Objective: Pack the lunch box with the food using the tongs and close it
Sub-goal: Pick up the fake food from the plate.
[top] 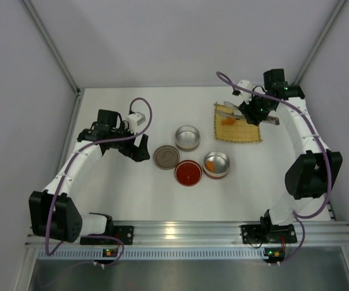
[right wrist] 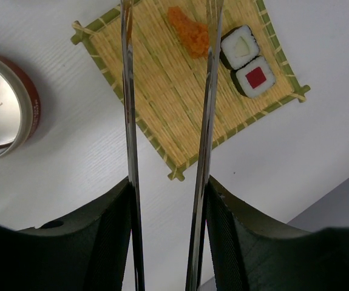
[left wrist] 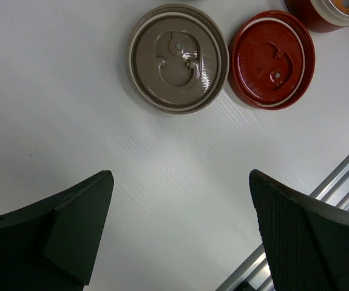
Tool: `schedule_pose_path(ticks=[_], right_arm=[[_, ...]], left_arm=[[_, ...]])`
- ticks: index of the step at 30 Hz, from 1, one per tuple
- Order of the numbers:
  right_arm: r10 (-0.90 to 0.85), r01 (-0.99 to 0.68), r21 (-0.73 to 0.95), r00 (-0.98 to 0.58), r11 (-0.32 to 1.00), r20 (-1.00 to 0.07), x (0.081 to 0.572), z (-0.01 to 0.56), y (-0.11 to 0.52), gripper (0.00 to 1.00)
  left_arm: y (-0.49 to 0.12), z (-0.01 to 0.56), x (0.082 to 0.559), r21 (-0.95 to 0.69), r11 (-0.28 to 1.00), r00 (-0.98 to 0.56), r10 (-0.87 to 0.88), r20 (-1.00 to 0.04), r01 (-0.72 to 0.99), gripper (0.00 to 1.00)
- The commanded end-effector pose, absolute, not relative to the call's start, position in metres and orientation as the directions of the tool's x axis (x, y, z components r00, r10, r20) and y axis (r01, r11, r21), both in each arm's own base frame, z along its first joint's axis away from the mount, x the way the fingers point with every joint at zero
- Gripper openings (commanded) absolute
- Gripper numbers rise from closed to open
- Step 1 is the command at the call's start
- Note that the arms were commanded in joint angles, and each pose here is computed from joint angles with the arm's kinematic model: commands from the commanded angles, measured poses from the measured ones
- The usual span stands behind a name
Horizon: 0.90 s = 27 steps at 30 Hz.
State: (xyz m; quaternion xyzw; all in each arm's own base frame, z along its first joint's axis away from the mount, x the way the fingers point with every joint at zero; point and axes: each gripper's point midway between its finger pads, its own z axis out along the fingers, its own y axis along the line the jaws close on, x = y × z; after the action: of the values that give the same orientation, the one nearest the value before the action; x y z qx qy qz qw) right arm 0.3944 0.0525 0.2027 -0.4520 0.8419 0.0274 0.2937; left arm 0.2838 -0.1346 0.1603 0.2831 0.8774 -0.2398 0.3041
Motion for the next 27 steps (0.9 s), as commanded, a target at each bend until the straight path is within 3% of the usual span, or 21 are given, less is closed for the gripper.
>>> schedule_pose_path(ticks=[1, 27], right_arm=[[-0.791, -0.812, -0.288, -0.305, 0.507, -0.531, 0.413, 0.218, 0.046, 0.47], [-0.909, -0.880, -0.282, -0.303, 0.383, -0.288, 0.456, 0.149, 0.000, 0.47]], left_arm=[[-0.138, 0.163, 0.287, -0.256, 0.703, -0.639, 0.356, -0.682, 0.664, 0.98], [-0.141, 0.134, 0.284, -0.310, 0.690, -0.686, 0.367, -0.628, 0.653, 0.98]])
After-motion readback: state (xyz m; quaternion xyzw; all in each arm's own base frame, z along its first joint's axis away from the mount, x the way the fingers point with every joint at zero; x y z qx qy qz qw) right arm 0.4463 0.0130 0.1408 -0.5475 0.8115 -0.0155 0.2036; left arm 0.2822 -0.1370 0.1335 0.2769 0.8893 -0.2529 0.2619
